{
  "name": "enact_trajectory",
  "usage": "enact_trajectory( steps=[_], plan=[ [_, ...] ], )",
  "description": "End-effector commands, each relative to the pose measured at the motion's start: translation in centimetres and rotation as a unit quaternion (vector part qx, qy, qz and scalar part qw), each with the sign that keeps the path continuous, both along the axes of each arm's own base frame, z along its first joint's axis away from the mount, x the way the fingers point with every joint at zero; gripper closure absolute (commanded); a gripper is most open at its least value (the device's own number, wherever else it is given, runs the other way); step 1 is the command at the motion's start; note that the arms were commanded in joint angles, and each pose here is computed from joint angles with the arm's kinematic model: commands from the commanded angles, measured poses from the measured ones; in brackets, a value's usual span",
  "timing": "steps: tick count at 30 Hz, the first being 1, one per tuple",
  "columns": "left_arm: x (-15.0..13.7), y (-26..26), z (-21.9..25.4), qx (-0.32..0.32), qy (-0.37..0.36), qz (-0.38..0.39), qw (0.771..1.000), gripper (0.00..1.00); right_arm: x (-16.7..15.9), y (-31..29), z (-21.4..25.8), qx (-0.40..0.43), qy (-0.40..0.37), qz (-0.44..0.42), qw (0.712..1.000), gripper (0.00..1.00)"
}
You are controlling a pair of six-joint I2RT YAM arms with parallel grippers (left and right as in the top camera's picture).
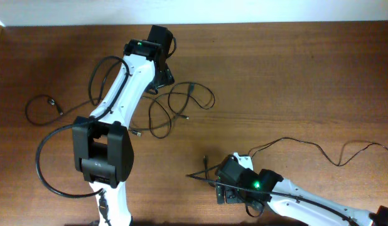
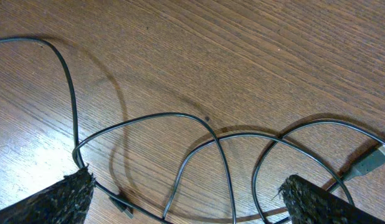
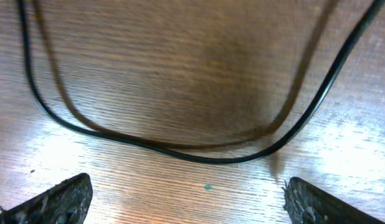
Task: Untangle cables
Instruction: 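Move the right gripper left to the cable tangle at center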
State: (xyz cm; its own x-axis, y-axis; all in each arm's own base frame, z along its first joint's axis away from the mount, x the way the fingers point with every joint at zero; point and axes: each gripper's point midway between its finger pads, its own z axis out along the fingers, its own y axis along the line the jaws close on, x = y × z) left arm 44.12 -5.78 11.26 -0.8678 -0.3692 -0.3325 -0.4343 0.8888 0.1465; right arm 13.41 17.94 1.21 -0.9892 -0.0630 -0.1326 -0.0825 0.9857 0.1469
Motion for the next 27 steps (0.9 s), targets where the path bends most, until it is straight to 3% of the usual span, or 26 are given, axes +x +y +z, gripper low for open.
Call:
enact_trajectory(
  steps=[1, 7, 14, 19, 27],
  plan=[
    [-0.1, 0.2, 0.9, -0.001, -0.012, 0.008, 1.000, 0.01, 3.6, 2.3, 4.2, 0.008, -0.086, 0.046, 0.995, 0.00],
    [-0.1, 0.2, 0.9, -0.001, -0.012, 0.007, 1.000, 0.01, 8.8, 3.1, 9.9, -0.007, -0.194, 0.041, 0.980, 0.01],
    [1.1, 1.1, 1.5, 0.023, -0.041, 0.013, 0.999, 0.01, 16.8, 2.2, 10.5, 0.031, -0.254, 0.018, 0.967, 0.01],
    [2.3, 6.7, 2.1, 0.047, -0.066, 0.075, 0.994, 0.01, 20.7, 3.7, 8.5, 0.030, -0.292, 0.062, 0.954, 0.01],
    [0.2, 19.3, 1.8, 0.032, -0.055, 0.214, 0.975, 0.01, 20.8, 8.2, 6.8, 0.080, -0.299, 0.189, 0.932, 0.01]
  ],
)
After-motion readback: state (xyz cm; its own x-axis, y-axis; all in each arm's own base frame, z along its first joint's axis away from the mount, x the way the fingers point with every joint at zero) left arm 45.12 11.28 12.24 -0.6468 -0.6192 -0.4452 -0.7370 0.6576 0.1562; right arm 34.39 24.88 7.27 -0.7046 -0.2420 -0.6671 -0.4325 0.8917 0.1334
